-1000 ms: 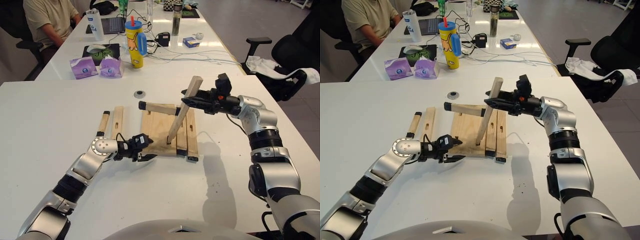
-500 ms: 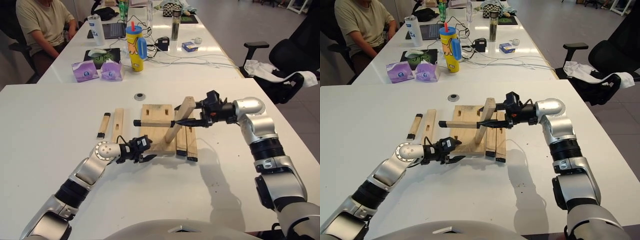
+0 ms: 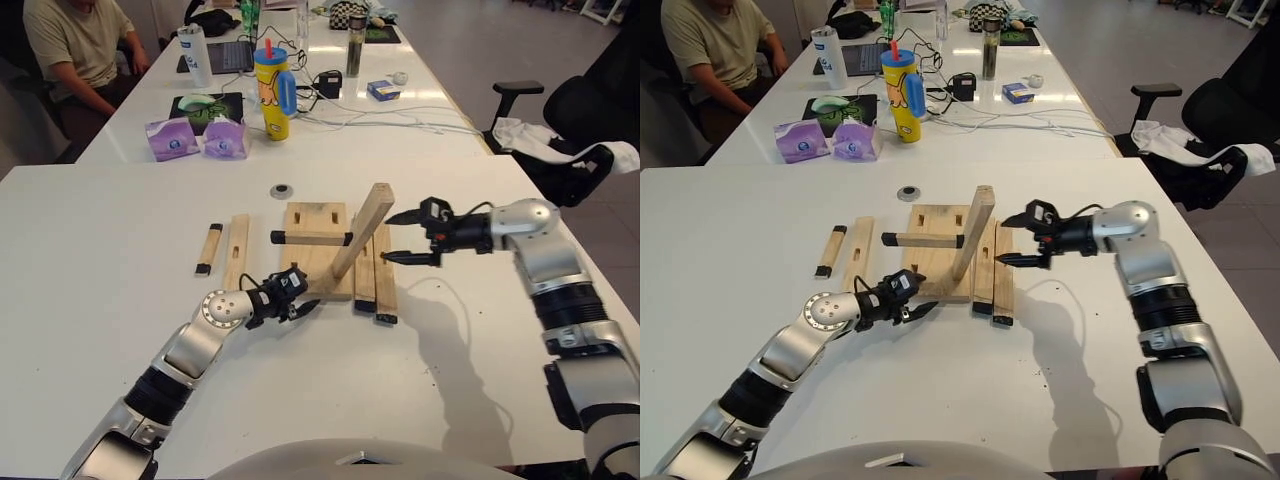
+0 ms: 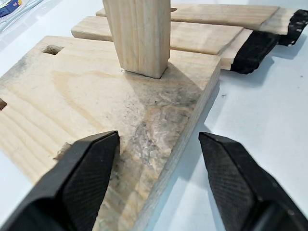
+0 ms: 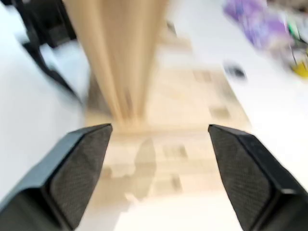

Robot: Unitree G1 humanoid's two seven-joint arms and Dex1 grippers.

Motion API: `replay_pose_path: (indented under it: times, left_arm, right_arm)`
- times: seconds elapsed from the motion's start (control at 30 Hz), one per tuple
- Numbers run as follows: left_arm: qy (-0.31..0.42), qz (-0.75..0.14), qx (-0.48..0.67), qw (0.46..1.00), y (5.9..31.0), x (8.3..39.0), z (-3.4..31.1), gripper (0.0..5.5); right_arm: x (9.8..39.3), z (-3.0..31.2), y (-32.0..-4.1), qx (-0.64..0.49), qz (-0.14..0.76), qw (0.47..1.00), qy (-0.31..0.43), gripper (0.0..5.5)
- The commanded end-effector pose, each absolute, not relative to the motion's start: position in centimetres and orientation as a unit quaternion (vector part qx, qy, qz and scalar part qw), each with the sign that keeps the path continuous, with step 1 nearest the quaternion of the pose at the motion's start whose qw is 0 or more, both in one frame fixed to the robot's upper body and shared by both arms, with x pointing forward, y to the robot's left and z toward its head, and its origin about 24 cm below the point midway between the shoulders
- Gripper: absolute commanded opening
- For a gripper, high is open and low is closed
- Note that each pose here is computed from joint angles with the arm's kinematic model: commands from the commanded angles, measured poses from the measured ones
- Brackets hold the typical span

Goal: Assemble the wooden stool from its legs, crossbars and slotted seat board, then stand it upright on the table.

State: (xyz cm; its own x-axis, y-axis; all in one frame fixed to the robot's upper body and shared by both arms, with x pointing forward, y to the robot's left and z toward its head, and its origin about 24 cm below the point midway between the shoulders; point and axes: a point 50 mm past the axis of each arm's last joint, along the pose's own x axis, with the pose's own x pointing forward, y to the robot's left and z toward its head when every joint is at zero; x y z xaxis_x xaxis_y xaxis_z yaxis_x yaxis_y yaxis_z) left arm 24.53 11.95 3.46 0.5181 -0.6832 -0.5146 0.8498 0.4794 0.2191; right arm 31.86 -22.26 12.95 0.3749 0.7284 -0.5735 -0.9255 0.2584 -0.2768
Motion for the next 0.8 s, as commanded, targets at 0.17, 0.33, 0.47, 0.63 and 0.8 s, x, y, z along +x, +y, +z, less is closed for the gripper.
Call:
replay_pose_path:
  times: [0.17,0.33,0.47,0.63,0.8]
  left_arm:
    - [0.429,-0.378,0.206,0.794,18.1,18.2,-4.1,3.09]
    - [0.429,-0.380,0.196,0.795,17.8,17.6,-4.2,3.09]
    - [0.421,-0.384,0.194,0.799,17.3,18.0,-4.1,3.09]
    - [0.412,-0.379,0.193,0.806,17.1,18.5,-3.8,3.09]
    - [0.404,-0.381,0.191,0.810,16.2,18.7,-3.7,3.09]
  right_arm:
    - [29.0,9.6,-19.5,0.006,0.400,0.890,0.220,3.72]
    - [25.6,7.4,-14.7,0.112,0.334,0.896,0.271,3.72]
    - [24.6,6.8,-13.4,0.128,0.278,0.901,0.309,3.72]
    - [24.5,7.0,-13.3,0.126,0.218,0.903,0.348,3.72]
    - [24.5,6.4,-13.1,0.098,0.187,0.896,0.390,3.72]
